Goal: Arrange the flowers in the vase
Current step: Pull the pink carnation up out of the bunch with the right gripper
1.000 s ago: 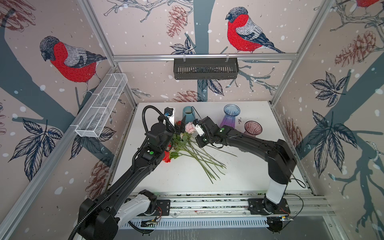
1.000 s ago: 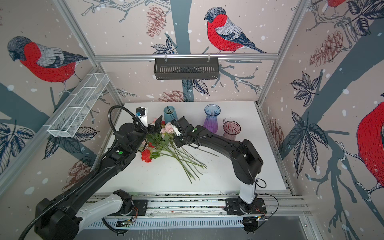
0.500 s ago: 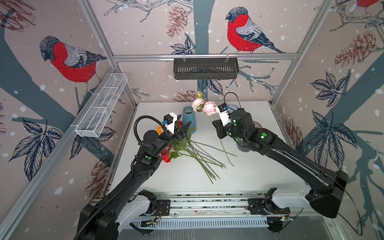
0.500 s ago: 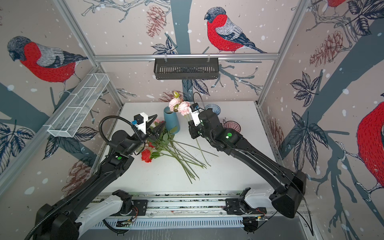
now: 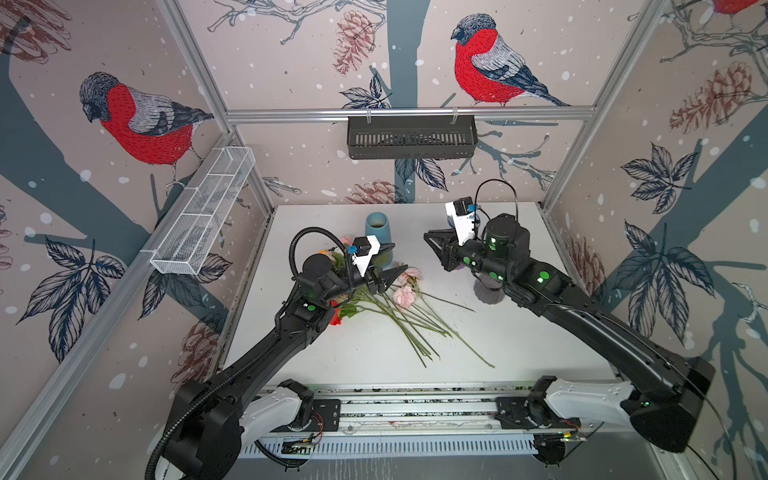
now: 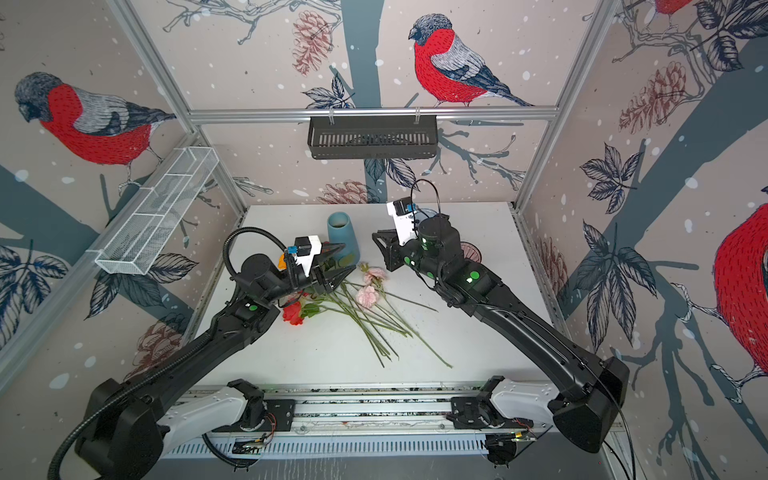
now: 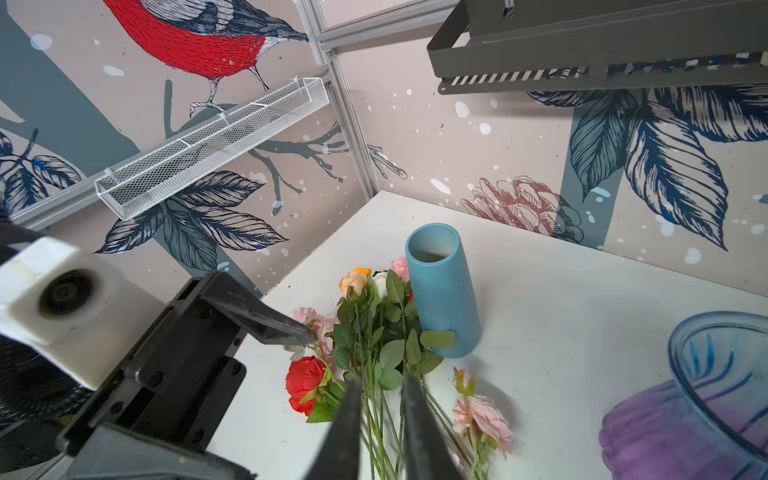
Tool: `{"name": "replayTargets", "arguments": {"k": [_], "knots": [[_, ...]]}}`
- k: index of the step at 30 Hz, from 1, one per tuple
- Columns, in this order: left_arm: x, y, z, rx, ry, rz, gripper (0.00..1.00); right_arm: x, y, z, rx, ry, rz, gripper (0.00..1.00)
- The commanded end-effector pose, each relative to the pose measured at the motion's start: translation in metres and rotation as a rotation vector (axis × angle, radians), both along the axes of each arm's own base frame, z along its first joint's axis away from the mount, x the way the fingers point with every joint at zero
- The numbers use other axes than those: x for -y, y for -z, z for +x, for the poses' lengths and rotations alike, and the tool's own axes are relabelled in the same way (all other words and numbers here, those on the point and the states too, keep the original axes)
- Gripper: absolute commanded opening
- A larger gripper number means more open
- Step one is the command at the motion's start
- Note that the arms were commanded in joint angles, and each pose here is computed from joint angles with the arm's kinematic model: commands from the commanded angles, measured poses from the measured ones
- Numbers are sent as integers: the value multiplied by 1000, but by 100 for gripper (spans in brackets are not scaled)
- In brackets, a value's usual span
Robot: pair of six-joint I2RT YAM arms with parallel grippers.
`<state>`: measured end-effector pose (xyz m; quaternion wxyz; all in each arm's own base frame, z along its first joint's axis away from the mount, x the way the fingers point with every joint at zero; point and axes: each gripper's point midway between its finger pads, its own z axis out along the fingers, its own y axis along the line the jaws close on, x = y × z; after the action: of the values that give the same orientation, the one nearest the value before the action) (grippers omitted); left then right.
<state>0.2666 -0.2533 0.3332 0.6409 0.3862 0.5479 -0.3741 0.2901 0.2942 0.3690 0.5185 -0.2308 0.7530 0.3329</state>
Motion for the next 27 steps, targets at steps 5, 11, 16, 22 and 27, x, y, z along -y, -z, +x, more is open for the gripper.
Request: {"name": "replayTargets", "arguments": {"k": [5,11,16,22,27], "knots": [[-20,-14,14,74,-182,-9,69,27,138,-9,-321,13,-352,45],[-23,-15,18,63,-210,-22,70,27,235,-34,-550,-56,-439,50],[-24,-13,20,48,-215,-19,70,25,297,-34,-658,-53,-557,49],[-26,-14,20,55,-230,-14,71,13,331,-24,-703,-66,-615,46],[-28,-17,19,62,-241,-19,71,7,332,-15,-695,-53,-622,16]]}}
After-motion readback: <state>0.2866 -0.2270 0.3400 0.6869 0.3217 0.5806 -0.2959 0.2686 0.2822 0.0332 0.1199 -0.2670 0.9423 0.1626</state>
